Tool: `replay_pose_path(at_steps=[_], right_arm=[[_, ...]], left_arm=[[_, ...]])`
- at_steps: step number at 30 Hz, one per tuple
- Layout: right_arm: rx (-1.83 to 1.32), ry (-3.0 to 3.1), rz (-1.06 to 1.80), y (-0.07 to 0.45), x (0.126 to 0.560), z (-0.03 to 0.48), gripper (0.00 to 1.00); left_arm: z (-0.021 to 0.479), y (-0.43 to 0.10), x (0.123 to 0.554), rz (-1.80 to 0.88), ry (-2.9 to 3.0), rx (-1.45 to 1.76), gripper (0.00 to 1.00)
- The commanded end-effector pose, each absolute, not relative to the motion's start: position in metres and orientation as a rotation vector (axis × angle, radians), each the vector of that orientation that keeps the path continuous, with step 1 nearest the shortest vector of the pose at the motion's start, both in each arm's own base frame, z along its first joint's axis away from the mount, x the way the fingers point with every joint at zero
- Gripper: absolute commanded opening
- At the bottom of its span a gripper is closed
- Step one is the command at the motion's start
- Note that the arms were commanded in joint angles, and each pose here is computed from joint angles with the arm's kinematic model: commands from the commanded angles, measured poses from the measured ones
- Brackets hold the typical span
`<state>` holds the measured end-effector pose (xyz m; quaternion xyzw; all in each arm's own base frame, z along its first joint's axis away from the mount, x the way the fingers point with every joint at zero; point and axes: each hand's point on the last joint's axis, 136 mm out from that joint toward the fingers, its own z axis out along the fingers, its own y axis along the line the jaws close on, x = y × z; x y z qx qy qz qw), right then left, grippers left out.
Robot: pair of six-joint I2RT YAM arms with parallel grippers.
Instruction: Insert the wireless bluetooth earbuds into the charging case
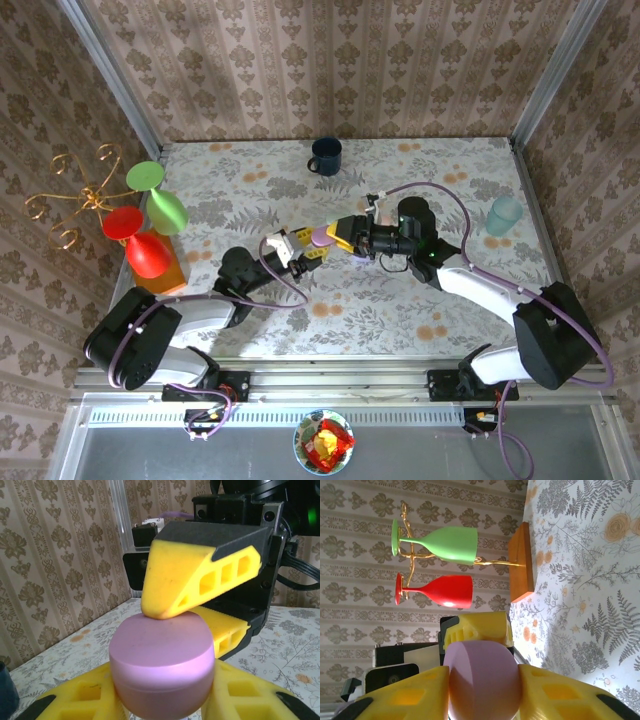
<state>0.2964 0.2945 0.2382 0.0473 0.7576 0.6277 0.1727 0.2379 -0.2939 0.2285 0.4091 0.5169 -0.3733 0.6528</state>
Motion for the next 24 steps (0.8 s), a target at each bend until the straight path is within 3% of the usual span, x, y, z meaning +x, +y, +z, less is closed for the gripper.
replay_pose_path(at_steps=[1,6,10,17,24], right_arm=[[0.104,2.112,1.822,0.295,0.296,0.245,0.32],[0.100,2.110,1.803,0.293,0.298,0.242,0.21],[0.098,2.092,1.755,0.287,0.302,0.241,0.21],[0.207,2.107,1.594,0.259,0.321,0.215,0.20],[0.342,2.229,1.538,0.251,0.324,0.159,0.19]], left_arm=[[0.241,-0.298,0.237,-0.834,1.113,0.939,0.30],[0.239,-0.295,0.238,-0.824,1.123,0.931,0.36],[0.233,-0.291,0.240,-0.810,1.159,0.943,0.43],[0.203,-0.285,0.228,-0.786,1.301,1.052,0.76],[0.165,-0.273,0.206,-0.814,1.485,1.088,0.92]])
